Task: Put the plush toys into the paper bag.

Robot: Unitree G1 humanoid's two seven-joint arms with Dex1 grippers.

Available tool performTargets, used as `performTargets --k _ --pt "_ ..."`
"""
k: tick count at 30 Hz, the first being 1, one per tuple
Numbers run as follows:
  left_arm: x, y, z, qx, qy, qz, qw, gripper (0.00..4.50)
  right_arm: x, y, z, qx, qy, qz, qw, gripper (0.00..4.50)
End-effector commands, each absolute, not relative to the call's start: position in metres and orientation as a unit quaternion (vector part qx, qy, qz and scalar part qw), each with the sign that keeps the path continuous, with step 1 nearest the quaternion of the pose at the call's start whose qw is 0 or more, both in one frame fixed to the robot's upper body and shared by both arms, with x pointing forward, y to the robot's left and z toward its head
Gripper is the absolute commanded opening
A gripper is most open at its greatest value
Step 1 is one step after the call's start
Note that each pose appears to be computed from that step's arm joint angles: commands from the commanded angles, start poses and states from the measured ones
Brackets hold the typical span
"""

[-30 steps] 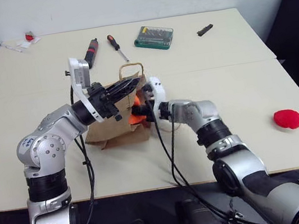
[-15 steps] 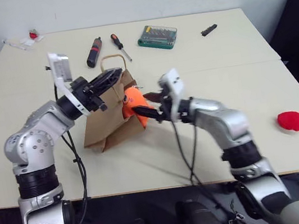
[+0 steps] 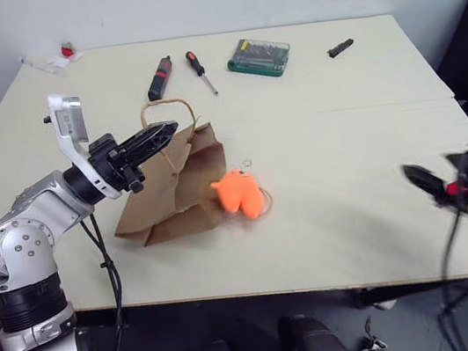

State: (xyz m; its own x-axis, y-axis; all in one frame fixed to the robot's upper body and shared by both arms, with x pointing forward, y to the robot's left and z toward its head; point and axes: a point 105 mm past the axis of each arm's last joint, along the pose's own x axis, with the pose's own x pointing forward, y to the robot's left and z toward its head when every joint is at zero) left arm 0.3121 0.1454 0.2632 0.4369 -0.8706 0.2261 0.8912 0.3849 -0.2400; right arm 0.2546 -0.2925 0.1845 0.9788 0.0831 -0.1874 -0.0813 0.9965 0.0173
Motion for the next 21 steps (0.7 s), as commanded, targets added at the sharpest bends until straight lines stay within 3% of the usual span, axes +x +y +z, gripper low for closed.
performTargets --k 1,5,10,14,18,21 --pt "0.307 0.132 0.264 -0.133 -0.038 -0.552 0.823 0.00 0.265 -0.239 0.203 -0.005 0.060 0.162 0.985 4.47" --pt "0.312 0.127 0.256 -0.104 -0.023 -0.556 0.825 0.00 0.285 -0.169 0.204 0.005 0.054 0.290 0.955 4.47" --pt "0.314 0.124 0.253 -0.088 -0.019 -0.562 0.822 0.00 0.301 -0.110 0.191 -0.012 0.081 0.387 0.918 4.47" --pt "0.312 0.121 0.256 -0.085 -0.021 -0.571 0.816 0.00 0.336 -0.072 0.166 -0.032 0.115 0.406 0.906 4.47" --pt "0.311 0.119 0.255 -0.082 -0.019 -0.573 0.815 0.00 0.352 -0.043 0.156 -0.021 0.129 0.428 0.895 4.47" --pt "0.311 0.119 0.253 -0.078 -0.018 -0.573 0.816 0.00 0.358 -0.032 0.144 -0.018 0.147 0.434 0.889 3.88"
